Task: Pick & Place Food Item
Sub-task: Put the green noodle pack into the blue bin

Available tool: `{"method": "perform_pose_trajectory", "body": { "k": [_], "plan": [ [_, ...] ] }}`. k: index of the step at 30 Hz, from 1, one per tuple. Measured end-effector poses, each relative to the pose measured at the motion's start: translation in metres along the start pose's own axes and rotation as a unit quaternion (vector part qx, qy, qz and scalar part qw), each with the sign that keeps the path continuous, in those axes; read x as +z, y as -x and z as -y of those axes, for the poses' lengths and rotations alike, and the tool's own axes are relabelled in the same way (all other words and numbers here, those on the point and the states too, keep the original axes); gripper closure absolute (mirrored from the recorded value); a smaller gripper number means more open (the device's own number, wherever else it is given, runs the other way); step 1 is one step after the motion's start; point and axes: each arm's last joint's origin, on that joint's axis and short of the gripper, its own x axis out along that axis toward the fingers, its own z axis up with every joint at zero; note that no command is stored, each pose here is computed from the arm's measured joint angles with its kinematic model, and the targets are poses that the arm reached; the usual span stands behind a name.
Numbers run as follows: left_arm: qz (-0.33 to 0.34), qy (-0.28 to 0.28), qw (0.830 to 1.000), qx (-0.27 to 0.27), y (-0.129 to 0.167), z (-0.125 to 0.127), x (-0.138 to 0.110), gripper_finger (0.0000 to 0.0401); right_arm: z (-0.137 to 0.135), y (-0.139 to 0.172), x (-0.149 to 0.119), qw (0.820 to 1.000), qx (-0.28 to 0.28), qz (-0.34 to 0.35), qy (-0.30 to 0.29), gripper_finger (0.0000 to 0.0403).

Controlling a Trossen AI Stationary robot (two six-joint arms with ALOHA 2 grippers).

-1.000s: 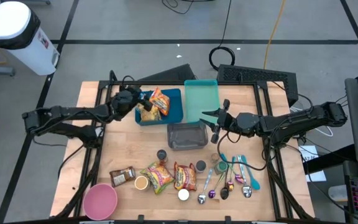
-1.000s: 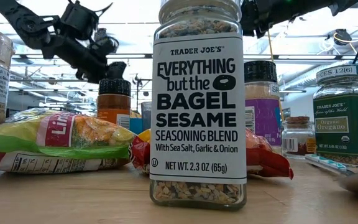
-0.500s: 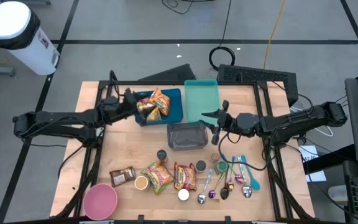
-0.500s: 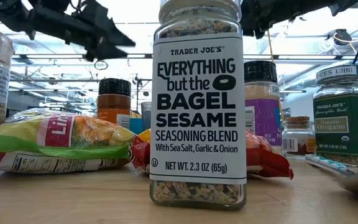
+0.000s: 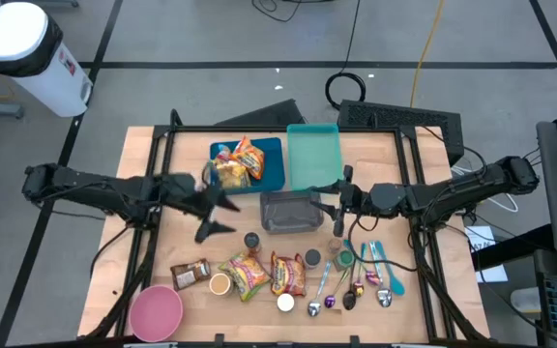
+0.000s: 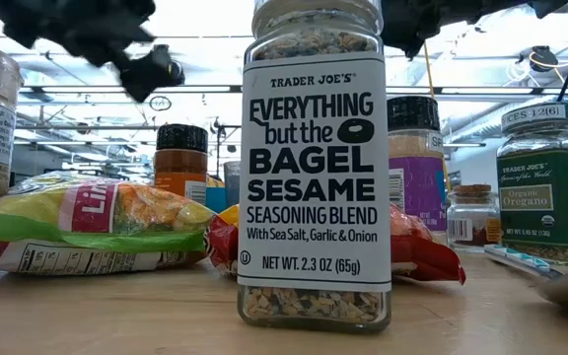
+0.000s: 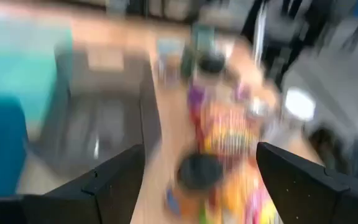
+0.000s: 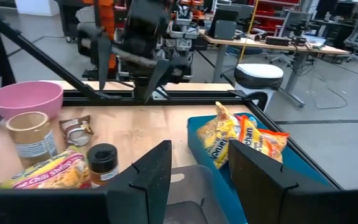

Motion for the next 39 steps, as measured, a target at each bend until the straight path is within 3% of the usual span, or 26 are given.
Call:
{"method": "perform_pose_trajectory", "body": {
  "k": [3,7,11,17,27,39],
  "plan": [
    [-0.070,0.010,0.997,0.025,0.000,0.012,-0.012,0.0098,-0.003,0.001,0.000,1.000,0.007,0.000,0.001,0.0249],
    [-0.128,0.073,0.988,0.043,0.001,0.022,-0.026,0.0106,-0.006,0.002,0.000,1.000,0.013,0.001,0.002,0.0249],
    [-0.146,0.114,0.981,0.064,-0.006,0.029,-0.032,0.0114,-0.007,0.003,0.000,1.000,0.015,0.000,0.013,0.0249],
    [-0.176,0.116,0.975,0.071,-0.032,0.033,-0.044,0.0118,-0.007,0.003,0.000,1.000,0.015,0.000,0.018,0.0248],
    [-0.199,0.131,0.971,0.026,-0.072,0.033,-0.058,0.0118,-0.007,0.003,0.000,1.000,0.015,0.000,0.018,0.0249],
    [-0.232,0.161,0.959,0.016,-0.096,0.031,-0.077,0.0119,-0.007,0.003,0.000,1.000,0.015,0.000,0.016,0.0251]
  ]
}}
